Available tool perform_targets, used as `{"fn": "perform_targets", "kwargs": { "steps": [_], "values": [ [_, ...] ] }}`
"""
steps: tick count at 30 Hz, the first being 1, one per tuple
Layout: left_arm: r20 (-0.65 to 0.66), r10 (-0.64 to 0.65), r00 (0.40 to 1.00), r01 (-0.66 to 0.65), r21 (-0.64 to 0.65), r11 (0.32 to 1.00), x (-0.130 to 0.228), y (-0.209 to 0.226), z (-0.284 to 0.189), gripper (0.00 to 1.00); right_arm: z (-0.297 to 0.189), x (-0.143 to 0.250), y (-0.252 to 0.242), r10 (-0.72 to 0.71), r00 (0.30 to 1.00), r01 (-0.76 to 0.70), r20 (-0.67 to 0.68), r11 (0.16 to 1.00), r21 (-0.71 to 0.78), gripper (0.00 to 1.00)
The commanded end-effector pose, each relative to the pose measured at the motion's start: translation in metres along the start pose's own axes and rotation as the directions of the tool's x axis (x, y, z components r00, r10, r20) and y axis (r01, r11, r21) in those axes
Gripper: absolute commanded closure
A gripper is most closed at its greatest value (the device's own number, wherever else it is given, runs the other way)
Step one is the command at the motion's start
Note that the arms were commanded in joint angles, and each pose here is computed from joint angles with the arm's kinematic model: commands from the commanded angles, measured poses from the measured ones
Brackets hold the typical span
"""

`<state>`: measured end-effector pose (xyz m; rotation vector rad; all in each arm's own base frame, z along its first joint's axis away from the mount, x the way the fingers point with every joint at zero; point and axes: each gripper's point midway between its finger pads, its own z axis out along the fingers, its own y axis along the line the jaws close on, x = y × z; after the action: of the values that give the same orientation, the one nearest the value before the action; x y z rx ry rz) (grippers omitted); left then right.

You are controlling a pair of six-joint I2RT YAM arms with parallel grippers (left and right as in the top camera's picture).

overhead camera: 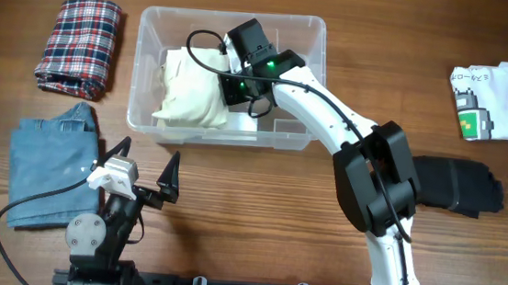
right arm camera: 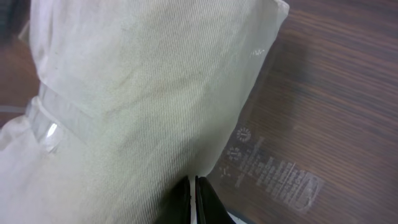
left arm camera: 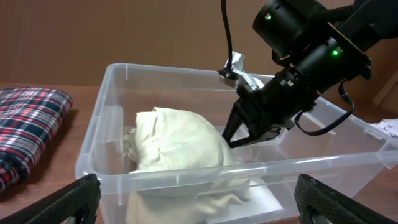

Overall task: Pack container
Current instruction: 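Withdraw the right gripper and move it to the white printed T-shirt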

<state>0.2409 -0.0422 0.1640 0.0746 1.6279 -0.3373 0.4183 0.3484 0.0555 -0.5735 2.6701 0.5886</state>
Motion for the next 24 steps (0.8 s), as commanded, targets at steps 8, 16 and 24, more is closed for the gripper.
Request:
{"fn": "perform_targets", "kwargs": {
  "steps": [8, 16, 24],
  "values": [
    [0.002, 0.011, 1.000, -0.011, -0.014, 1.000, 0.001, 0.003, 0.000, 0.00, -0.077, -0.047, -0.016, -0.018, 0.987, -0.007, 0.159, 0.988, 0.157, 0.78],
    [0.002, 0.011, 1.000, -0.011, -0.014, 1.000, 0.001, 0.003, 0.000, 0.00, -0.278, -0.082, -0.104, -0.130, 0.903, -0.107, 0.409, 0.854, 0.509, 0.29],
    [0.002, 0.011, 1.000, -0.011, -0.014, 1.000, 0.001, 0.003, 0.000, 0.00, -0.368, -0.044, -0.245, -0.260, 0.949, 0.027, 0.181, 0.633, 0.773, 0.18]
  ]
}}
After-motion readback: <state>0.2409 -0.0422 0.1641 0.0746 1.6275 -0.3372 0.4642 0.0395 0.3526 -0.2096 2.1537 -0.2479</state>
